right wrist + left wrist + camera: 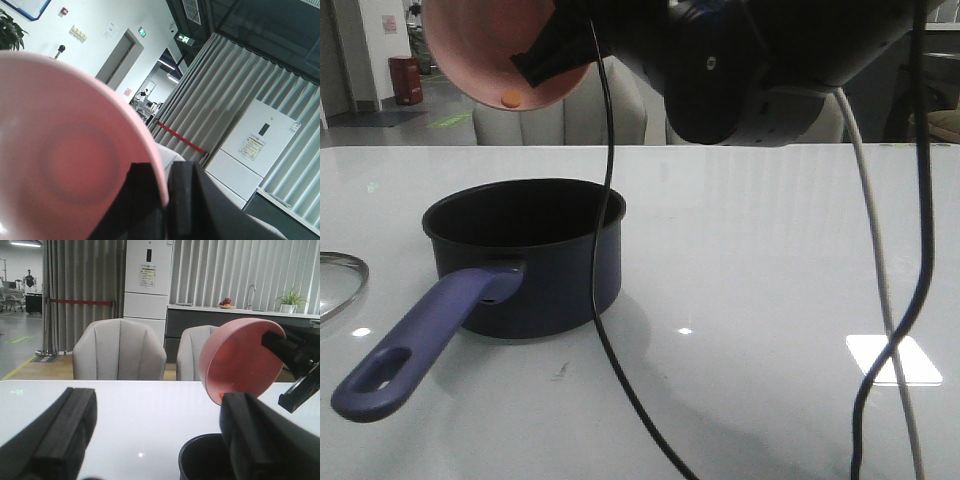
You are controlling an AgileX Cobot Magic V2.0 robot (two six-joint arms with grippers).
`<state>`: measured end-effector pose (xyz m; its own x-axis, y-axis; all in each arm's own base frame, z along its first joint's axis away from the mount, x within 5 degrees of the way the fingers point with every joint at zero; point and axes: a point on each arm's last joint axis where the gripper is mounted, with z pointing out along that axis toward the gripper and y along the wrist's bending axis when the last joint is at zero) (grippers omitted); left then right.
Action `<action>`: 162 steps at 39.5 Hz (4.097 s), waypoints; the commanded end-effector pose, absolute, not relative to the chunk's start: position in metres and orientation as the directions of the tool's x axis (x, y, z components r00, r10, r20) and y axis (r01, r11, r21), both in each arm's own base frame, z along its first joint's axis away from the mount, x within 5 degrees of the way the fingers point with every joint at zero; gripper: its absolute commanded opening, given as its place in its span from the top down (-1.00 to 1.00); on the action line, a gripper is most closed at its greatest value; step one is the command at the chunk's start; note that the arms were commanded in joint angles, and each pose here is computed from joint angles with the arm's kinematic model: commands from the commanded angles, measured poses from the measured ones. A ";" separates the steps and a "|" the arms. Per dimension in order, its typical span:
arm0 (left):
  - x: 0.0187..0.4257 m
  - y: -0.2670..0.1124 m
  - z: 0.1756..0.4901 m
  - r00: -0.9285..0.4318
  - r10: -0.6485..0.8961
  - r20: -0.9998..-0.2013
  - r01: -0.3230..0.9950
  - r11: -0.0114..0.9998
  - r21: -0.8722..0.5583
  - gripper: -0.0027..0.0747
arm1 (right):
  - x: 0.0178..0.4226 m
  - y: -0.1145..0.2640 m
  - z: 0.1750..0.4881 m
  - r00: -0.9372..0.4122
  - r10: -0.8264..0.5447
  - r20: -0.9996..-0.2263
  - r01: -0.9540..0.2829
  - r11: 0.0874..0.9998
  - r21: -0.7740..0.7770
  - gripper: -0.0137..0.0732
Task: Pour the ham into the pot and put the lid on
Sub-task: 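Tilt the pink bowl over the pot to pour the ham slices, then carry the empty bowl back and lower it onto the table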
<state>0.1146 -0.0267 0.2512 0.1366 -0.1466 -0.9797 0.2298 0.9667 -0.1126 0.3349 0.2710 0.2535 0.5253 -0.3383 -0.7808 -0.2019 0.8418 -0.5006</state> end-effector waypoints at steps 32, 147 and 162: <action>0.115 -0.027 0.267 0.232 -0.177 -0.956 0.239 0.964 -0.120 -0.49 | 0.325 0.277 0.275 0.683 -0.507 -0.525 0.059 0.755 -0.653 0.40; 0.115 -0.027 0.267 0.232 -0.177 -0.956 0.239 0.964 -0.120 -0.49 | 0.351 -0.002 0.232 -0.891 -0.063 -0.450 -0.152 0.975 0.165 0.21; 0.115 -0.027 0.267 0.232 -0.177 -0.956 0.239 0.964 -0.120 -0.50 | 0.353 -0.006 0.234 -0.885 -0.097 -0.456 -0.170 0.978 0.121 -0.12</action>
